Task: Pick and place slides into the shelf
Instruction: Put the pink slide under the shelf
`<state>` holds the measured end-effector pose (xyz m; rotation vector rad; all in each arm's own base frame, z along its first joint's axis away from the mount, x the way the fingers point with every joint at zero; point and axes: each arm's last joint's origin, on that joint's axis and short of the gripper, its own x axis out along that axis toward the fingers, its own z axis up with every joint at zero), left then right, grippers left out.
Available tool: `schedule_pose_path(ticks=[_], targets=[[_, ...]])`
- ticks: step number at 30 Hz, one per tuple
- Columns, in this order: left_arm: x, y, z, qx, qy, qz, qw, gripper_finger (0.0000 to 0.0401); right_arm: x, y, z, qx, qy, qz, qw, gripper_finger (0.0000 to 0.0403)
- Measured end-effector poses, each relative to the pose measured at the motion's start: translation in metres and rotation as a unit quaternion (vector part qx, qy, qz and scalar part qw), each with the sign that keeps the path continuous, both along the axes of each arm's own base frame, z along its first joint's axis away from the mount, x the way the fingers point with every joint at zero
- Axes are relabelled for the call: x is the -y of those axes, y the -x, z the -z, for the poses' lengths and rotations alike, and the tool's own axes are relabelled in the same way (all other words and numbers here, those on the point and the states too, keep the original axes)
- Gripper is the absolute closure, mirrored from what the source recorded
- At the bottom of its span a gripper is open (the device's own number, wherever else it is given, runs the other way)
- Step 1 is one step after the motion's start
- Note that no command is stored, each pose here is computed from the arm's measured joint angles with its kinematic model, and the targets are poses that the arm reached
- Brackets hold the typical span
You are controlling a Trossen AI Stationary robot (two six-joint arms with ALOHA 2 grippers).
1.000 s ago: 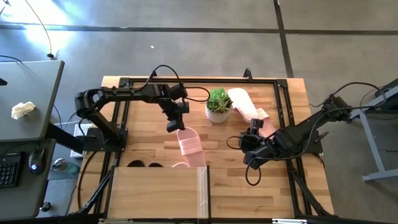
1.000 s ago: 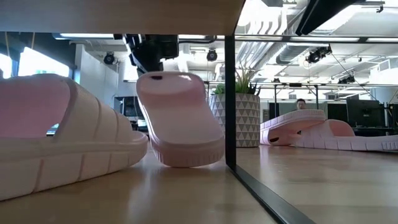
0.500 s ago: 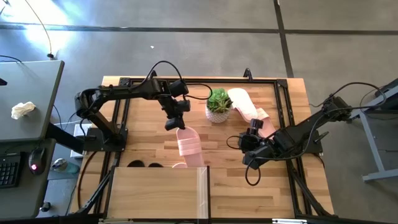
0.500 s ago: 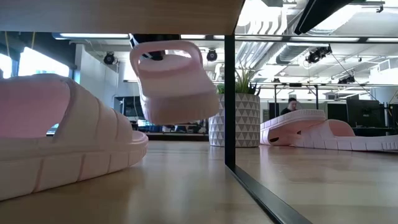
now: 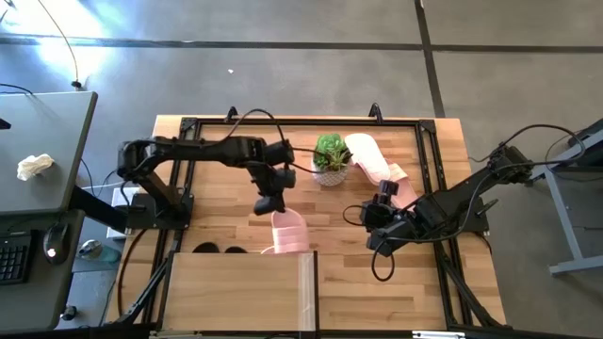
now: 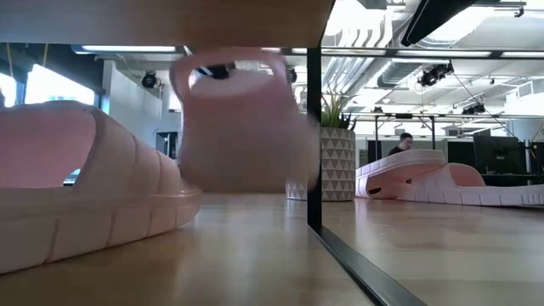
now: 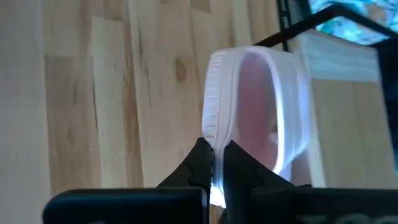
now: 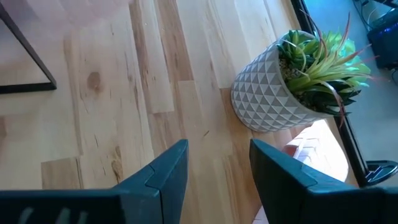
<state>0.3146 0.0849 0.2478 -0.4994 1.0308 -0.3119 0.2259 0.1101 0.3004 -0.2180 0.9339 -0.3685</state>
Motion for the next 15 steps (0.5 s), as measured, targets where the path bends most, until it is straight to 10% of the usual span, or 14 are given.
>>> schedule_pose_path(ticks=[15], targets=[[0.009, -0.025, 0.048, -0.044, 0.034, 0.037, 0.998, 0.0397, -0.001, 0.0, 0.0, 0.002, -0.02, 0.006, 1.0, 0.0242]])
